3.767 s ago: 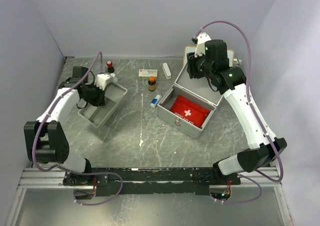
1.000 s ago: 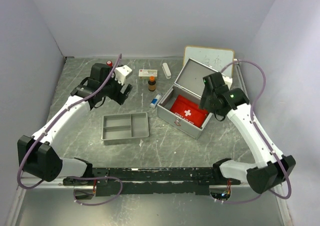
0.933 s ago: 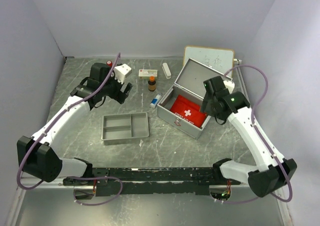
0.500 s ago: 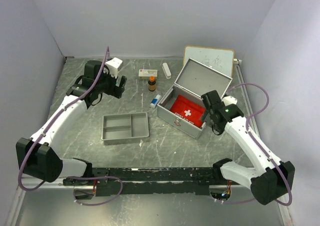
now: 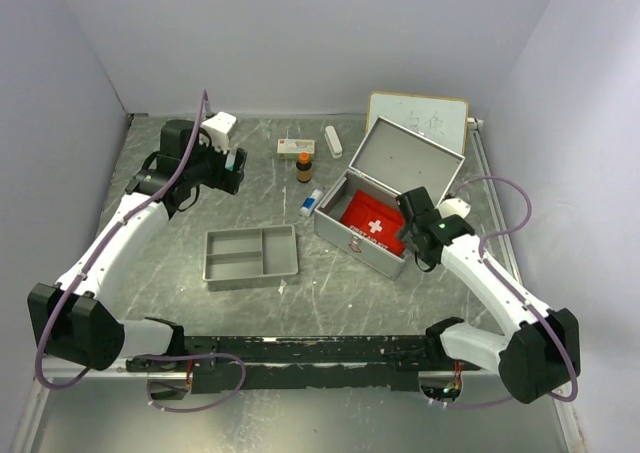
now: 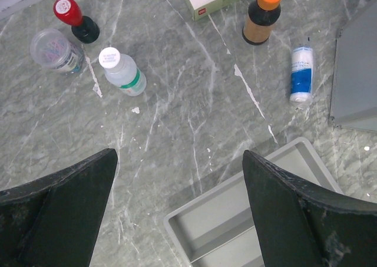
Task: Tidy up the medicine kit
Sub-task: Move the medicine box to the center of the board.
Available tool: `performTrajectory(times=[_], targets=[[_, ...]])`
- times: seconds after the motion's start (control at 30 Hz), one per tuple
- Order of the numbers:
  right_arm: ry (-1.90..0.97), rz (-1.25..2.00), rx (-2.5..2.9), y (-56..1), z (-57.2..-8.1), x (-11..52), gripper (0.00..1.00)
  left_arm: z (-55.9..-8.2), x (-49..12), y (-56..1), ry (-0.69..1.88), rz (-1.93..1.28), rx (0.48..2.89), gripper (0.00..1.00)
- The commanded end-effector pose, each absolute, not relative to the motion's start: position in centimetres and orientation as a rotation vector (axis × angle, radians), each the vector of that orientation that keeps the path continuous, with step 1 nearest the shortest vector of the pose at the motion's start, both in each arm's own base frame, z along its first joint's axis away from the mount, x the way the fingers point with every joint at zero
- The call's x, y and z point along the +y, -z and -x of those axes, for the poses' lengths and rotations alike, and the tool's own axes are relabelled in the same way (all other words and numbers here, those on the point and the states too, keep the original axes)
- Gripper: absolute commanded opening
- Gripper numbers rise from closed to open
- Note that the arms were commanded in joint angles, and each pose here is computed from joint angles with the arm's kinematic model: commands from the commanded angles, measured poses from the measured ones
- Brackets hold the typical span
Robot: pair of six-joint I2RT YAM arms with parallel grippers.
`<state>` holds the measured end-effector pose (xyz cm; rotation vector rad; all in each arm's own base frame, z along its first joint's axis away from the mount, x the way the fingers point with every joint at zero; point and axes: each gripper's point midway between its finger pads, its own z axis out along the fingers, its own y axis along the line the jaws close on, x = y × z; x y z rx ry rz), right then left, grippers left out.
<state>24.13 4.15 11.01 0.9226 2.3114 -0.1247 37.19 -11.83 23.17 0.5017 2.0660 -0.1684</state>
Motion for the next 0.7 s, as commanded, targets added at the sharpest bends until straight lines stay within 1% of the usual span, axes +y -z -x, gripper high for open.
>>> performTrajectory(times=[0.0,0.07,0.1,0.2,0.27,0.3,0.37,0.43,0.67], targets=[[0.119,-0.917,2.317,-9.9,-24.6,4.4,0.59,-37.6,-11.9,-24.8,0.196,-0.488,2.016,0.99],[0.135,-0.909,2.325,-9.8,-24.5,4.3,0.52,-37.6,-11.8,-24.7,0.2,-0.491,2.019,0.99],[0.144,-0.906,2.322,-9.9,-24.4,4.1,0.46,-37.6,-11.8,-24.6,0.203,-0.494,2.021,0.99],[0.165,-0.907,2.298,-10.4,-24.3,3.5,0.25,-37.5,-11.5,-24.5,0.206,-0.495,2.024,0.99],[0.182,-0.886,2.289,-10.9,-24.2,3.2,0.16,-37.5,-11.4,-24.3,0.21,-0.496,2.026,0.99],[0.193,-0.869,2.29,-11.0,-24.2,3.0,0.13,-37.5,-11.4,-24.3,0.212,-0.498,2.028,0.99],[0.222,-0.82,2.301,-11.3,-24.3,2.7,0.1,-37.6,-11.4,-24.2,0.218,-0.499,2.03,0.99],[0.256,-0.763,2.311,-11.7,-24.3,2.4,0.09,-37.6,-11.3,-24.2,0.221,-0.5,2.031,0.99],[0.329,-0.621,2.345,-12.1,-24.0,1.5,0.1,-37.7,-11.2,-24.1,0.232,-0.501,2.036,0.99]])
